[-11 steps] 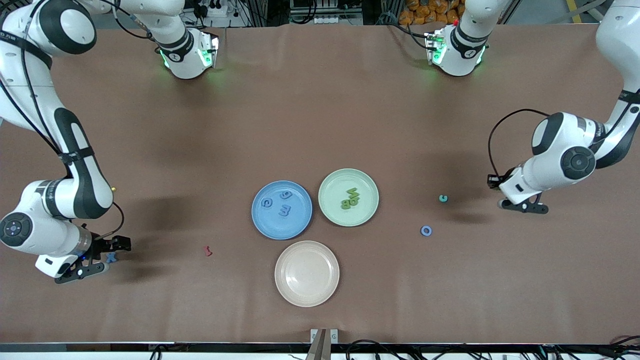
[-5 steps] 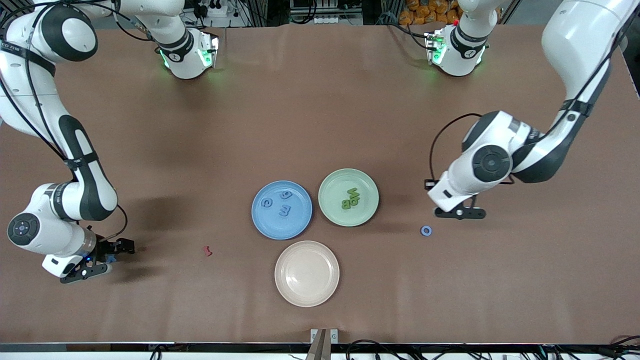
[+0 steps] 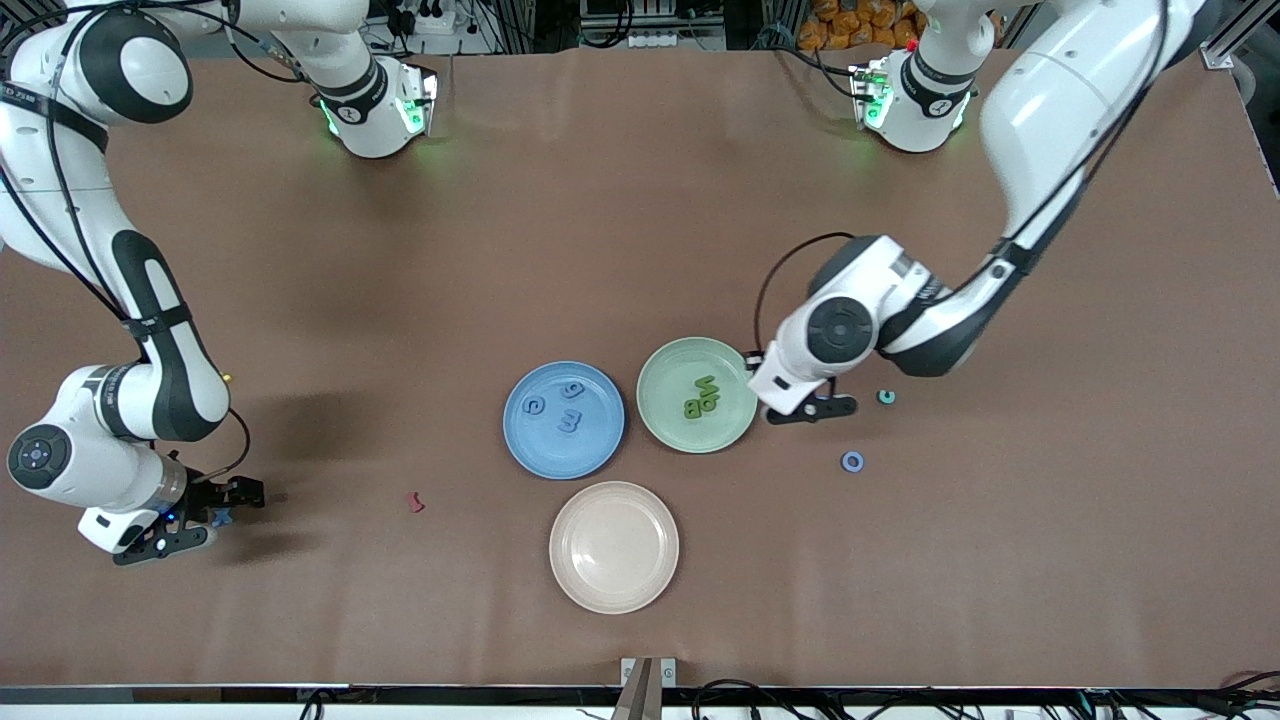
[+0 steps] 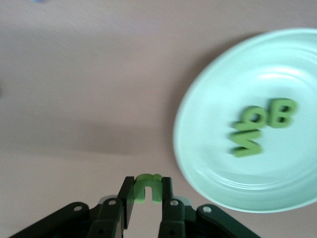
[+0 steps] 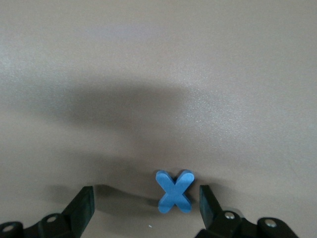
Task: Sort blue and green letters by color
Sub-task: 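Carry the green n onto the green plate and open the left gripper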
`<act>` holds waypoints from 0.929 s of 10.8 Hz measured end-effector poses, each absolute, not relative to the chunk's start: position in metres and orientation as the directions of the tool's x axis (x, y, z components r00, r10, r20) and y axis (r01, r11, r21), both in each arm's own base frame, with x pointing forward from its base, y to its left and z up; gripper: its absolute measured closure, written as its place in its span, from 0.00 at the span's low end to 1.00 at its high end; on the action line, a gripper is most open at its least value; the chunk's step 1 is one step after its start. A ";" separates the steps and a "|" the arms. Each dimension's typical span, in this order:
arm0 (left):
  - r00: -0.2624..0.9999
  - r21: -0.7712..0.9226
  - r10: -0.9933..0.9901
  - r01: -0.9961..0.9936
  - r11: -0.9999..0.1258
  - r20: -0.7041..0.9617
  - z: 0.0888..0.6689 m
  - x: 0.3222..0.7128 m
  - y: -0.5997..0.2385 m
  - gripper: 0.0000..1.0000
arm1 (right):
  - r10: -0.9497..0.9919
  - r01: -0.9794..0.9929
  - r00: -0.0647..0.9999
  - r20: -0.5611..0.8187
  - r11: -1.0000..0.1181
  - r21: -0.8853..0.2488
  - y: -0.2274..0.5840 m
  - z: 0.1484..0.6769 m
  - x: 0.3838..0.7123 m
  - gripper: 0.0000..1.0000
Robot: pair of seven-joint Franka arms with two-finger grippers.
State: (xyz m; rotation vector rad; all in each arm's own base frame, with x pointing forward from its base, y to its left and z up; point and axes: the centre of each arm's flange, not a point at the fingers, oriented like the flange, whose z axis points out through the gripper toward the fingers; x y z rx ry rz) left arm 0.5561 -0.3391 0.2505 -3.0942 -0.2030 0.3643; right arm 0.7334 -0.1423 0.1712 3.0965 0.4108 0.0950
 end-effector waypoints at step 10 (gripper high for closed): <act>0.950 0.026 0.263 0.271 -0.962 -0.168 0.244 0.558 -0.432 0.07 | 0.294 0.297 0.953 0.073 -0.955 -0.027 -0.132 0.179 0.737 0.72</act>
